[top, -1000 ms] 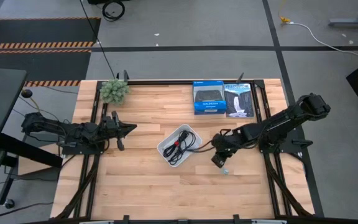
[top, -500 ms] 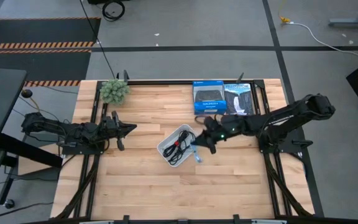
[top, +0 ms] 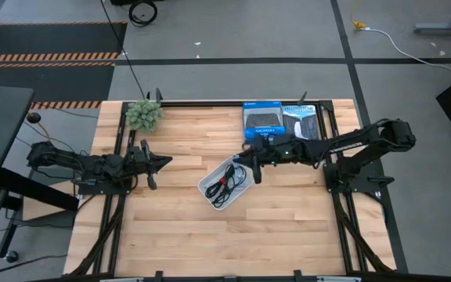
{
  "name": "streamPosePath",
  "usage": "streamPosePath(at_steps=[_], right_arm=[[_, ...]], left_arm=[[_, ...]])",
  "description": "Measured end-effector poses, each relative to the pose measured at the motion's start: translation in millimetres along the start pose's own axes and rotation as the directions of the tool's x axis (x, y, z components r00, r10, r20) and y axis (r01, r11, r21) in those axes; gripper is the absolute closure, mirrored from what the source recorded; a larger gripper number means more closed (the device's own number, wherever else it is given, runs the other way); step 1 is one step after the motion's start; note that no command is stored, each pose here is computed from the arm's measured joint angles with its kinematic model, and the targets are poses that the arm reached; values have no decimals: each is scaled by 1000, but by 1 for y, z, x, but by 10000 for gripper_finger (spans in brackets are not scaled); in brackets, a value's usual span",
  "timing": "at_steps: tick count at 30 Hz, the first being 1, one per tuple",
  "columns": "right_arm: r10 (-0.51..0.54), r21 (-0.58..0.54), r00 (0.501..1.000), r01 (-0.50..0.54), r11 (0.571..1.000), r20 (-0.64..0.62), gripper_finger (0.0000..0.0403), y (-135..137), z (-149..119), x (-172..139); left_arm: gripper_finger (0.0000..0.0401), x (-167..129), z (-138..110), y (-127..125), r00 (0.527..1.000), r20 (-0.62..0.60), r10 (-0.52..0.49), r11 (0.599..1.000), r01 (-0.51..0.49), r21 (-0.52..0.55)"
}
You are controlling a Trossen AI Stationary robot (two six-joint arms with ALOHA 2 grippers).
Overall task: Pick and place USB-C Cables
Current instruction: Put the blue USB cable into the white bin
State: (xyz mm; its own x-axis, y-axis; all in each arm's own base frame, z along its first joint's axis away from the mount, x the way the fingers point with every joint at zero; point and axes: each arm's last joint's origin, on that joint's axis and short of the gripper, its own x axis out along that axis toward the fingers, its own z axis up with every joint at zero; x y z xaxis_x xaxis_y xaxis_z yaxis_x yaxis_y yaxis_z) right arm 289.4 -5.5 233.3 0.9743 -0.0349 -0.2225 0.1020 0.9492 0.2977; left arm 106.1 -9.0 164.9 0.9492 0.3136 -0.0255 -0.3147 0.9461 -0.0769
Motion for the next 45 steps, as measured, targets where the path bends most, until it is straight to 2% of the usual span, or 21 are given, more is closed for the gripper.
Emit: streamPosePath(at_steps=[3,5,12,18,20,25,31,34,39,45], right_arm=[[7,-191,1000,-7,982,-4,355,2,3,9],[16,-257,1000,-18,966,-11,355,4,4,16],[-19,-335,995,-16,942,-99,354,1,-15,43],[-96,-448,978,4,894,-184,354,4,-29,55],[-90,-417,979,4,909,-185,354,4,-31,57],[-78,-172,970,38,984,-230,354,0,-29,52],[-65,42,930,86,995,-363,354,-6,-43,51],[-96,74,894,143,987,-437,352,-14,-51,50],[-91,116,887,160,980,-454,334,-23,-51,51],[-62,166,882,156,974,-468,291,-29,-47,51]], left_arm=[[390,0,0,0,1000,0,0,1000,0,-1],[390,0,0,0,1000,-1,0,1000,0,1],[390,0,0,0,1000,1,-1,1000,1,0],[390,0,0,0,1000,0,0,1000,0,0],[390,0,0,0,1000,0,0,1000,0,0],[390,0,0,0,1000,0,0,1000,0,0],[390,0,0,0,1000,-1,0,1000,0,1],[390,0,0,0,1000,-1,0,1000,0,1],[390,0,0,0,1000,-2,0,1000,0,2],[390,0,0,0,1000,-1,-1,1000,1,0]])
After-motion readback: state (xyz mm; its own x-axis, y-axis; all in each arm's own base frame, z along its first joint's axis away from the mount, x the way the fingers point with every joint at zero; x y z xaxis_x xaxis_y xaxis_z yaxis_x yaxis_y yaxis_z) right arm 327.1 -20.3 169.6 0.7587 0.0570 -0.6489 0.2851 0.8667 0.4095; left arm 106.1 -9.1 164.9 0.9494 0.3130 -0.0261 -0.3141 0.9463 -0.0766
